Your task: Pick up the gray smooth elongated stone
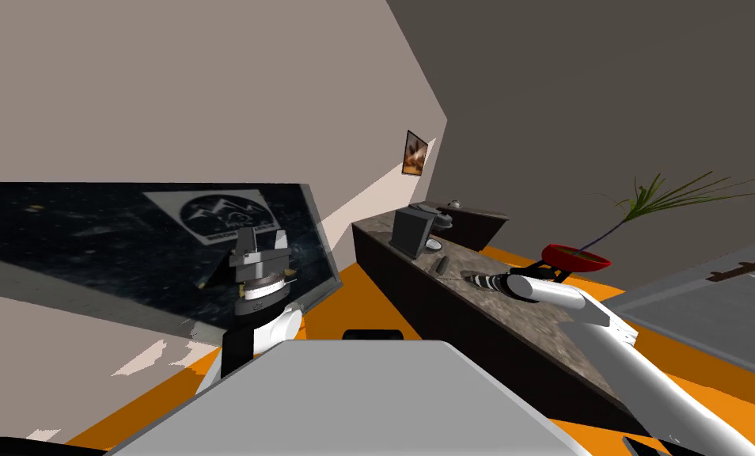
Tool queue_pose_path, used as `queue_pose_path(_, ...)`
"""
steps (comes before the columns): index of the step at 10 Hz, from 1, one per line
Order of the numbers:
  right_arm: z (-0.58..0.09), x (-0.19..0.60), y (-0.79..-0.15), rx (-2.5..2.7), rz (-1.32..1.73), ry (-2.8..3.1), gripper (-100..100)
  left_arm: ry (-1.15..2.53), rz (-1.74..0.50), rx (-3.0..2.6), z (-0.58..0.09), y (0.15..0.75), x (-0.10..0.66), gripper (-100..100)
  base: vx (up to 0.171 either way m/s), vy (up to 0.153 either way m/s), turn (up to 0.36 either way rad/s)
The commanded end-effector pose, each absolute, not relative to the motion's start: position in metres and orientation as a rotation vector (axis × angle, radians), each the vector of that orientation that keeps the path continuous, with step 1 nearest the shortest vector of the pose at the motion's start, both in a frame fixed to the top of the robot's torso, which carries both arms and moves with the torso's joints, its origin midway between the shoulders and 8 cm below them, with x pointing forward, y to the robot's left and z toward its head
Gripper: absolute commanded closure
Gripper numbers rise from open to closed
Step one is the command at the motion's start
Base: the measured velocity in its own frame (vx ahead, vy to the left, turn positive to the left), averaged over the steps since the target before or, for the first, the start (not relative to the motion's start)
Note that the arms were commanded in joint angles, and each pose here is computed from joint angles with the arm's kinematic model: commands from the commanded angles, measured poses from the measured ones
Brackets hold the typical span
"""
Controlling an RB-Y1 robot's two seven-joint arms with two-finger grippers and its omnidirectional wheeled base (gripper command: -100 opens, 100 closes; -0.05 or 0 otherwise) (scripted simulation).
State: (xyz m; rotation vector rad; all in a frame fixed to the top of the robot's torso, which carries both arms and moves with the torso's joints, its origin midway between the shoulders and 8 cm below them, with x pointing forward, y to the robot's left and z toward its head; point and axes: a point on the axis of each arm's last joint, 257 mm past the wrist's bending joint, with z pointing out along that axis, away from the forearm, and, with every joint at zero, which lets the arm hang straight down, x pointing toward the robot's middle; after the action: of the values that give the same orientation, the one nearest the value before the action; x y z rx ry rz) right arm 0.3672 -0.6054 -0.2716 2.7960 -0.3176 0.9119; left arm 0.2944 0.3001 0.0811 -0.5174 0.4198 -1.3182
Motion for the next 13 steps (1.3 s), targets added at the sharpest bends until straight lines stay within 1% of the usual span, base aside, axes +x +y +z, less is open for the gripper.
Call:
queue_pose_path(1,-0.277,0.36,-0.603,2.837,0.863,-0.409,-100,0.42,-1.318,-0.517,0.081,0.3,0.294,0,0.136,0.041,0.037)
queue_pose_path(2,-0.279,0.358,-0.602,2.841,0.854,-0.42,-100,0.42,-1.318,-0.517,0.081,0.3,0.294,0,0.055,0.043,0.002)
queue_pose_path(4,-0.283,0.351,-0.599,2.887,0.797,-0.538,-100,0.42,-1.318,-0.517,0.081,0.3,0.294,0,0.123,0.039,0.029)
queue_pose_path(13,-0.299,0.316,-0.574,3.005,0.486,-1.023,-100,0.42,-1.318,-0.517,0.081,0.3,0.294,0,0.145,0.017,-0.003)
